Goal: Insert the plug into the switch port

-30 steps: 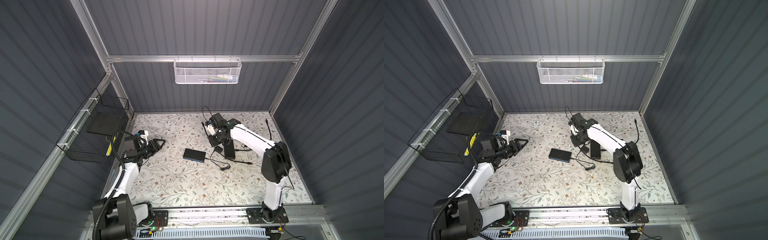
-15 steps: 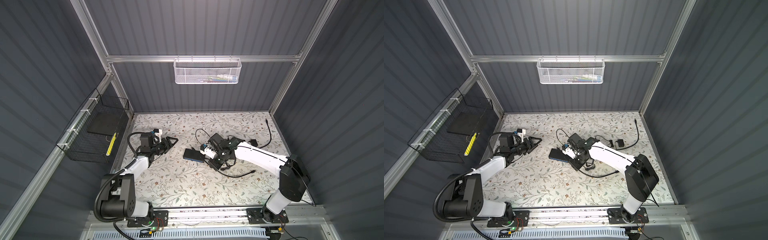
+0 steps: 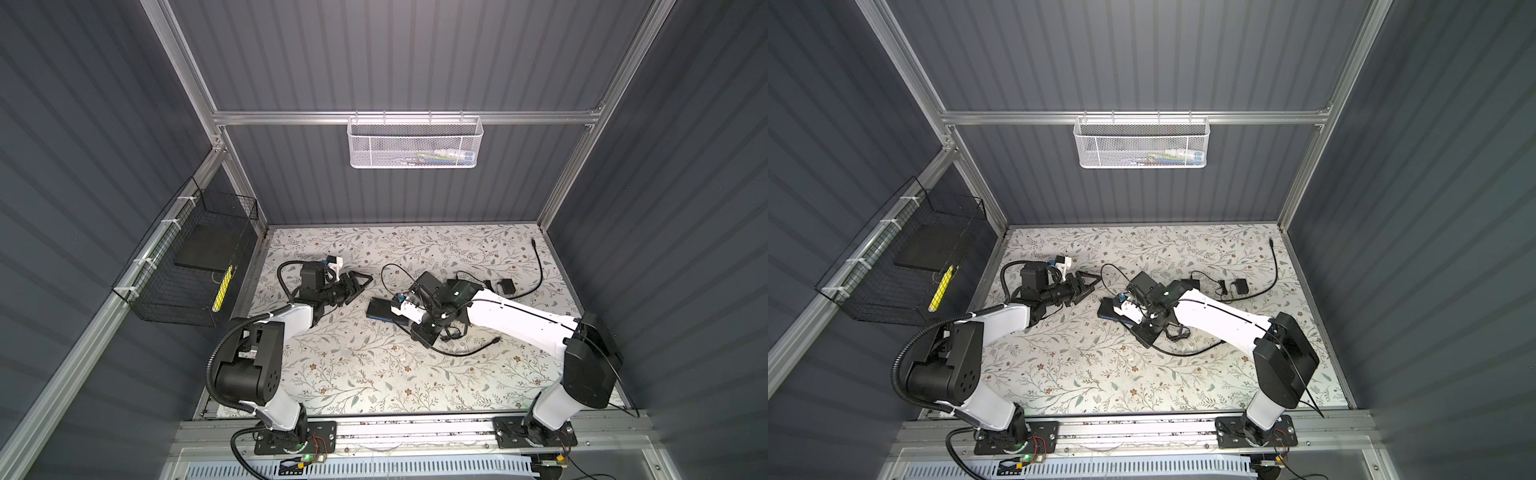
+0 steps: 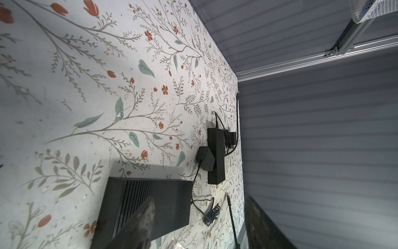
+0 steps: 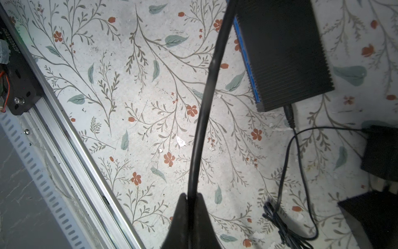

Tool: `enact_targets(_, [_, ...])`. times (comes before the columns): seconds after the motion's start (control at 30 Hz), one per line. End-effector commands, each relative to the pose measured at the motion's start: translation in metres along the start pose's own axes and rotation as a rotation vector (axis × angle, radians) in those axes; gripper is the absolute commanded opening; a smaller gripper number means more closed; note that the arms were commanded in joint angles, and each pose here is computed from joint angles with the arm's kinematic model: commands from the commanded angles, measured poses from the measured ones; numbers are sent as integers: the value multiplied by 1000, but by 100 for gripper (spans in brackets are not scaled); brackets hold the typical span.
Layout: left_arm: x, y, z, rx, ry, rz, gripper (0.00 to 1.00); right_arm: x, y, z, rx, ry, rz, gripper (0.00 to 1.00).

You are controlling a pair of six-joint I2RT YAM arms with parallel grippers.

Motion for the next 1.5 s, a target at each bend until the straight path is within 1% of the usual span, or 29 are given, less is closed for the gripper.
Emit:
enact_targets(0.0, [-1, -5, -15, 45, -27, 20, 65, -14, 14, 2, 8, 31, -55, 0])
enact_targets(0.5, [16, -3, -10, 37, -34, 77, 57, -24, 30, 1, 60, 47, -124, 0])
enact_targets(0.87, [15, 1, -19, 61, -47, 67, 43, -22, 25, 2, 58, 49, -120, 0])
enact_targets(1.47, [16, 3, -24, 82, -43, 57, 20, -16, 11, -4, 77, 42, -100, 0])
Point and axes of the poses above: each gripper's point midway between its finger pads, its own y axis back along the fingers, its own z axis along the line the jaws close on, x = y × z, the point moved 2 cm from there along y, back along the fingers, and after that the axes turned 5 degrees about y, right-handed, at the moved point
